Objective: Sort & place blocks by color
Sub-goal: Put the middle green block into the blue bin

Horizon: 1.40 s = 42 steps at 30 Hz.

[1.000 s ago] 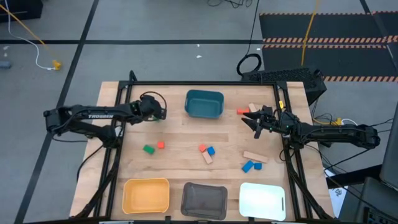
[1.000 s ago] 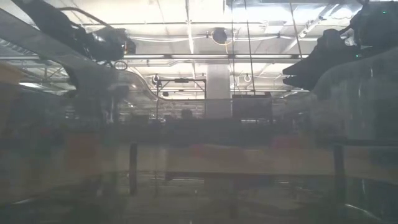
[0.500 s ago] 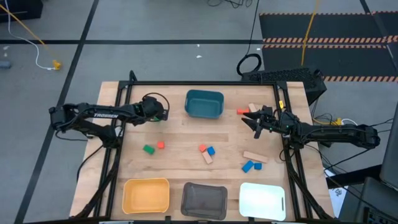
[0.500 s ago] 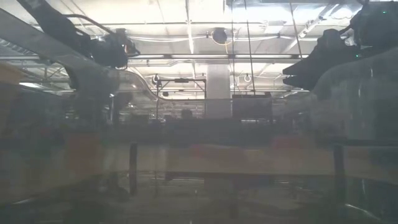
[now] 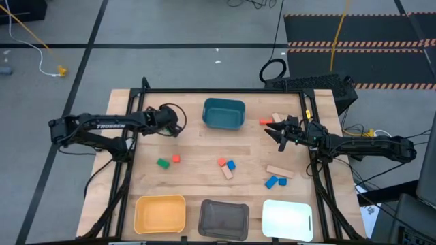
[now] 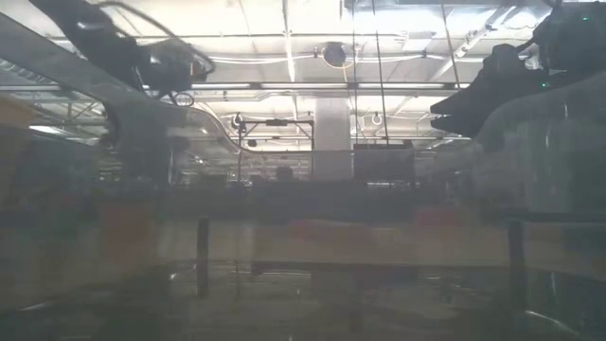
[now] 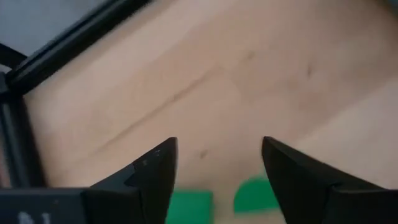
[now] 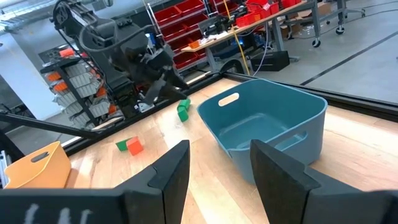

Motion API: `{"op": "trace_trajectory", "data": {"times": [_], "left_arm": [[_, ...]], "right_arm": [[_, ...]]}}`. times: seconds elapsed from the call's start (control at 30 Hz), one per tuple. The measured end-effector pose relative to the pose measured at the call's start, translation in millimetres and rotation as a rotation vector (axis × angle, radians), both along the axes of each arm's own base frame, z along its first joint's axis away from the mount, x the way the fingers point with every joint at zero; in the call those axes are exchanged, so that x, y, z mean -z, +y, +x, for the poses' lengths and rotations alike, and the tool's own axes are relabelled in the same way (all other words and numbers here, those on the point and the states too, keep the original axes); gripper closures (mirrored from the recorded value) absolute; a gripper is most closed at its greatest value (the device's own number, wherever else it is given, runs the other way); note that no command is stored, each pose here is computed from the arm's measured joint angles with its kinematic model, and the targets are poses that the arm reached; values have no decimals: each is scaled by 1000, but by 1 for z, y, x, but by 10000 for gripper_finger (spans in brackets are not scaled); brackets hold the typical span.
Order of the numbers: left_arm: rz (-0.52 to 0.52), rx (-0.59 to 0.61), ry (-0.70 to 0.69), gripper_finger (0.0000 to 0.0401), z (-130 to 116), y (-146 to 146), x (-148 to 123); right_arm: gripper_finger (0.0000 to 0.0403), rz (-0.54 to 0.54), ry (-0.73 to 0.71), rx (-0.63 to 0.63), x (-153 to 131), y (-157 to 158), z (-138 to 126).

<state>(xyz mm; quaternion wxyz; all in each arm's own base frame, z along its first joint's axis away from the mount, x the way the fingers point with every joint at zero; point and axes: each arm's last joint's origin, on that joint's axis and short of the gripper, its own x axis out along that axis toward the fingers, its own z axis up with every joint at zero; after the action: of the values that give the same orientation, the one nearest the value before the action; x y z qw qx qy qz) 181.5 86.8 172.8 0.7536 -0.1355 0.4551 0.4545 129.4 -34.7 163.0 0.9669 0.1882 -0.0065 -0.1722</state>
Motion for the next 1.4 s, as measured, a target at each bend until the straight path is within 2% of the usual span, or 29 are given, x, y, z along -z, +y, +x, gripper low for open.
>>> {"op": "trace_trajectory", "data": {"times": [0.13,0.2,0.43,0.6,1.03,1.27,1.4], "left_arm": [[-76,60,103,167,-2,-2,-14],[-106,127,139,167,-1,-3,-18],[-122,515,291,167,0,-5,-18],[-114,672,320,167,3,-7,-18],[-49,856,392,167,6,-5,-18],[-110,926,492,167,13,-3,2],[-98,921,545,167,19,1,12]], "right_arm": [[243,0,0,0,0,0,0],[243,0,1,0,0,0,0],[243,0,1,0,0,0,0],[243,0,0,0,0,0,0],[243,0,0,0,0,0,0],[243,0,1,0,0,0,0],[243,0,1,0,0,0,0]]}}
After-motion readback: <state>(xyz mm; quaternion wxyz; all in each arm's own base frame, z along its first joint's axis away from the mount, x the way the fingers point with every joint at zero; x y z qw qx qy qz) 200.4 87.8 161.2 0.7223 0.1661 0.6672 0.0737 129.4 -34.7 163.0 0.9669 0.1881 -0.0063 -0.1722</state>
